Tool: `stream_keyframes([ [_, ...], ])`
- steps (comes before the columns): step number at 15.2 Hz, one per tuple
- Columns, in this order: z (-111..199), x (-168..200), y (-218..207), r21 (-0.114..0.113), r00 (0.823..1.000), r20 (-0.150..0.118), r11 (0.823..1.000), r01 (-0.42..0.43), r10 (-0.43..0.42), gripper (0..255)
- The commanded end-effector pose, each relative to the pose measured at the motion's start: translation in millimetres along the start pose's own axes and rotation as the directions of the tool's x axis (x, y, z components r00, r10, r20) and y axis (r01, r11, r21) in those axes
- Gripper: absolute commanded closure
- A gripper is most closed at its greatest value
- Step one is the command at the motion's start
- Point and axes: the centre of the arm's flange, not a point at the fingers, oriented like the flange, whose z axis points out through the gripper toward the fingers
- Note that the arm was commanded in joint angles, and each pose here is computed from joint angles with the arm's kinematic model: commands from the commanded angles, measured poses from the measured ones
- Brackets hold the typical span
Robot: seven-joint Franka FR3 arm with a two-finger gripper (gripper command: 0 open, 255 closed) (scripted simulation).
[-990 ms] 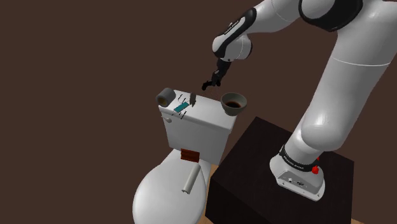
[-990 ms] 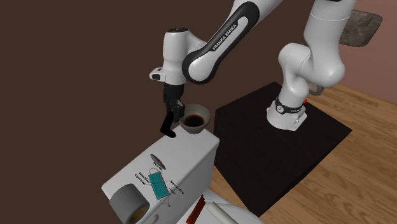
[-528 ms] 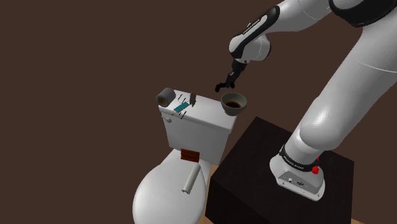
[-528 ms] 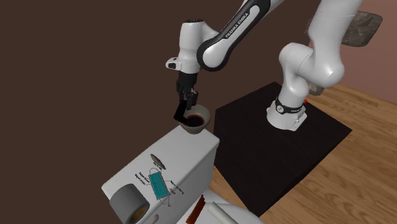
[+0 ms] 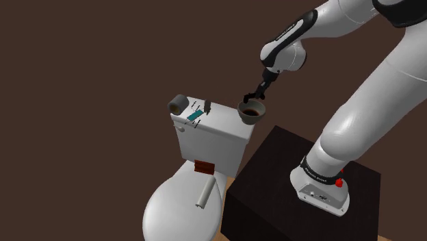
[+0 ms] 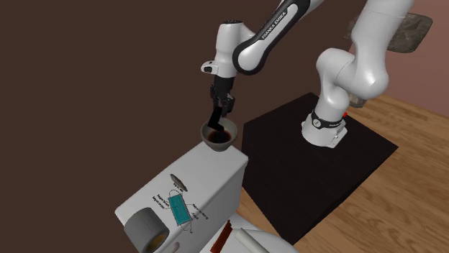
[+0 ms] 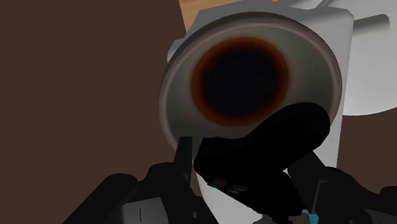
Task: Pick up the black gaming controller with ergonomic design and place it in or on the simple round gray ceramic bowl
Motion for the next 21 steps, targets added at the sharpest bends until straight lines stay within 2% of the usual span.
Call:
stream_keyframes([
  [1,10,-3,1,0.000,1.000,-0.001,1.000,0.000,0.000,255],
  [10,57,-13,4,0.000,1.000,-0.001,1.000,0.000,0.000,255],
  [18,57,-13,4,0.000,1.000,-0.001,1.000,0.000,0.000,255],
  [19,57,-13,4,0.000,1.000,-0.001,1.000,0.000,0.000,0],
  [21,57,-13,4,0.000,1.000,-0.001,1.000,0.000,0.000,0],
])
